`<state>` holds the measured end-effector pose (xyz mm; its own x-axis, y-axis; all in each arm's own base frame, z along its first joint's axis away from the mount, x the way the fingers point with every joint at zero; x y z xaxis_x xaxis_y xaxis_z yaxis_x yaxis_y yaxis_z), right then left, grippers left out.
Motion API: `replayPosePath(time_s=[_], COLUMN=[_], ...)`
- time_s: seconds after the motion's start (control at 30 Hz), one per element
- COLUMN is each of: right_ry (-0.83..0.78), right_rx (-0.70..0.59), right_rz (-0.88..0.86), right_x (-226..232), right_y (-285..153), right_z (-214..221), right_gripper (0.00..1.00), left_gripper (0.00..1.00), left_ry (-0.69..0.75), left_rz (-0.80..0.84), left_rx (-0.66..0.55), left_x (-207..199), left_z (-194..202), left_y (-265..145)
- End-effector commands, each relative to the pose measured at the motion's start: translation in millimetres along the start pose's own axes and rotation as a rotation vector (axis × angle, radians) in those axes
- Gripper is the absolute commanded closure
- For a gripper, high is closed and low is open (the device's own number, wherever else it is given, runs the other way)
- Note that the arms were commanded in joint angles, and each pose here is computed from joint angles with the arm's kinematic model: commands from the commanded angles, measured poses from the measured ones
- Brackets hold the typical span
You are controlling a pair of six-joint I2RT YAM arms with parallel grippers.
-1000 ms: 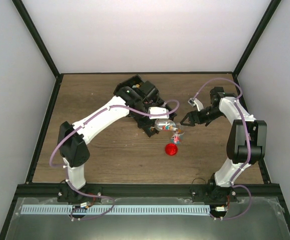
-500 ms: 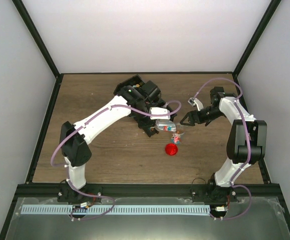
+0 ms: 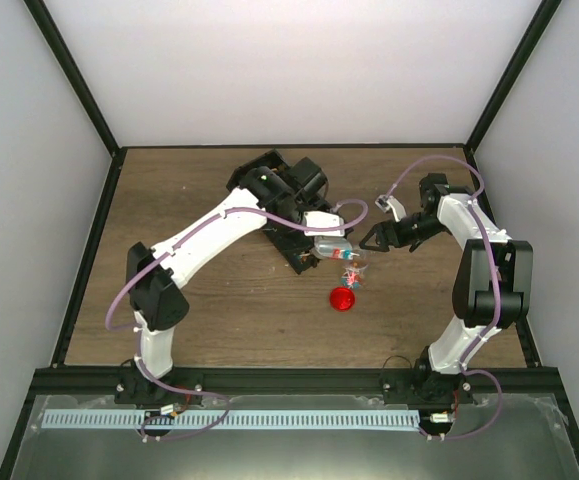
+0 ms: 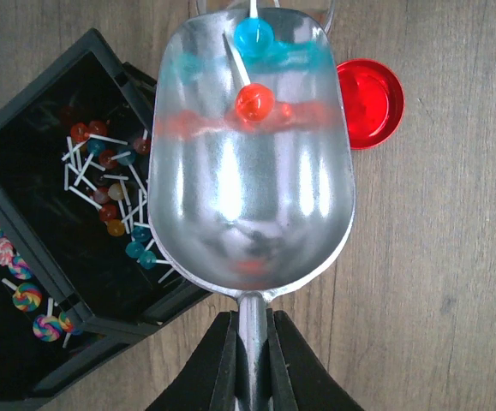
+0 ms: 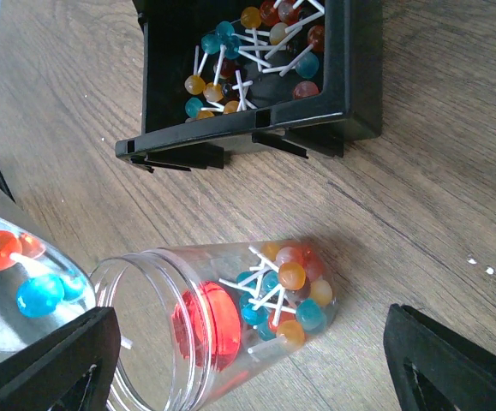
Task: Pack the candies
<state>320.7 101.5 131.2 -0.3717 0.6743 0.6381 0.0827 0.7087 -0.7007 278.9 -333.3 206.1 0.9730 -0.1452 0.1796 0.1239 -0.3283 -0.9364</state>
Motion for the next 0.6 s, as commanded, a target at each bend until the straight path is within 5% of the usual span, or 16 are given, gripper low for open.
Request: replayPosePath(time_s=[0.0, 0.57], right_ry=[-0.004, -0.006], right_rx=[-0.021, -0.029], right_rz=[-0.010, -0.008], right_x=[1.8, 1.5], right_y=[-3.3, -3.9], right_z=[-4.9, -7.4], right_gripper=[0.13, 0.13], left_gripper=[0.96, 0.96], left_ry=[0.014, 0.031], left_rz=[-0.004, -0.028], left_rx=[0.017, 0.054], left_x=[0.4, -0.9], left_z=[-5.2, -11.9], left_y=[-1.8, -8.5])
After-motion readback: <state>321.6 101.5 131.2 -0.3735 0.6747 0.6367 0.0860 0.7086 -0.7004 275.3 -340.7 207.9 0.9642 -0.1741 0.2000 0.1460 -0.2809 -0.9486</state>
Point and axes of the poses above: each gripper's point midway between its finger pads, its own y axis out along the fingers, its own x axis along the line the jaws close on, z = x × y, the point moved 1 cm from there along -y, back along the fingers, and after that the axes turned 10 degrees about y, right-handed, at the moved point
